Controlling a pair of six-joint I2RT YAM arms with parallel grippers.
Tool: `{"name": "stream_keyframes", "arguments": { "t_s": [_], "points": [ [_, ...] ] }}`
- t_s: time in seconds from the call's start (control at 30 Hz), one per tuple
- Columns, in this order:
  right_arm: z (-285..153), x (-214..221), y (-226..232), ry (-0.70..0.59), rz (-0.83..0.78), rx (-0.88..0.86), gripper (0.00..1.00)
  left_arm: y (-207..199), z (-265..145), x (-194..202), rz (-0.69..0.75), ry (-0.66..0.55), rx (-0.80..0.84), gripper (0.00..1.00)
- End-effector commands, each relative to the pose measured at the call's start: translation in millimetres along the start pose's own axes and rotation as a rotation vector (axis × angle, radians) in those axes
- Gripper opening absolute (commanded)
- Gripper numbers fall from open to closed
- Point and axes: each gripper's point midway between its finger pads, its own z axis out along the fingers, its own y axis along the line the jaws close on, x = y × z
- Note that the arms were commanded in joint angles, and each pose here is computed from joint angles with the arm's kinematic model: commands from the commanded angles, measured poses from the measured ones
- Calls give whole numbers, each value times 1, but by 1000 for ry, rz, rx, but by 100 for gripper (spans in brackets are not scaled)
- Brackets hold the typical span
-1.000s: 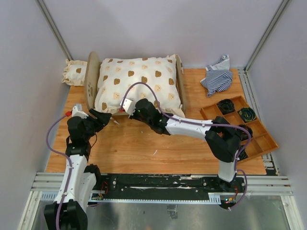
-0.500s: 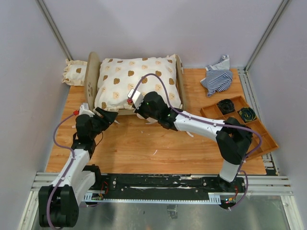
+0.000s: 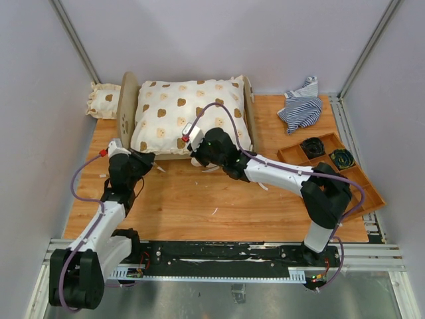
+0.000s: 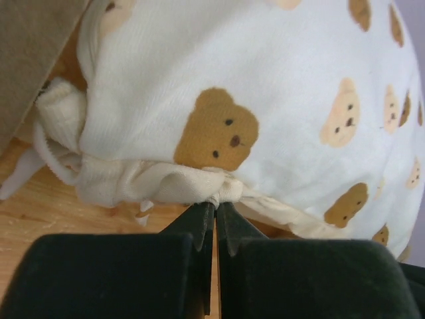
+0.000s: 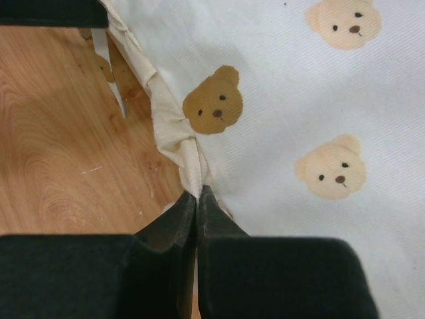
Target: Set up the pet bed
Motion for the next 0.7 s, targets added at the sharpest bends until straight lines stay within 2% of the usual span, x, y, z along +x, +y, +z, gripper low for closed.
{"name": "stream_keyframes", "arguments": {
  "t_s": [0.0,0.1,0.3,0.47,0.53,0.67],
  "points": [
    [-7,-7,-14,-38,49,20,0,-23,-13,-42,118,-126,19,0],
    [-9,-2,-17,-34,44,25,0,-17,-21,-48,160,-105,-53,0],
    [-10,6,-18,-16,28,12,0,-31,-35,-44,249,-28,-11,0],
    [-16,1,-30,-30,47,35,0,-27,-39,-40,311,23,-31,0],
    [-20,-7,-33,-46,43,40,6,-22,-38,-42,312,22,-54,0],
    [-31,-26,-23,-90,-11,-14,30,-35,-34,-41,274,57,0,0]
  ]
}}
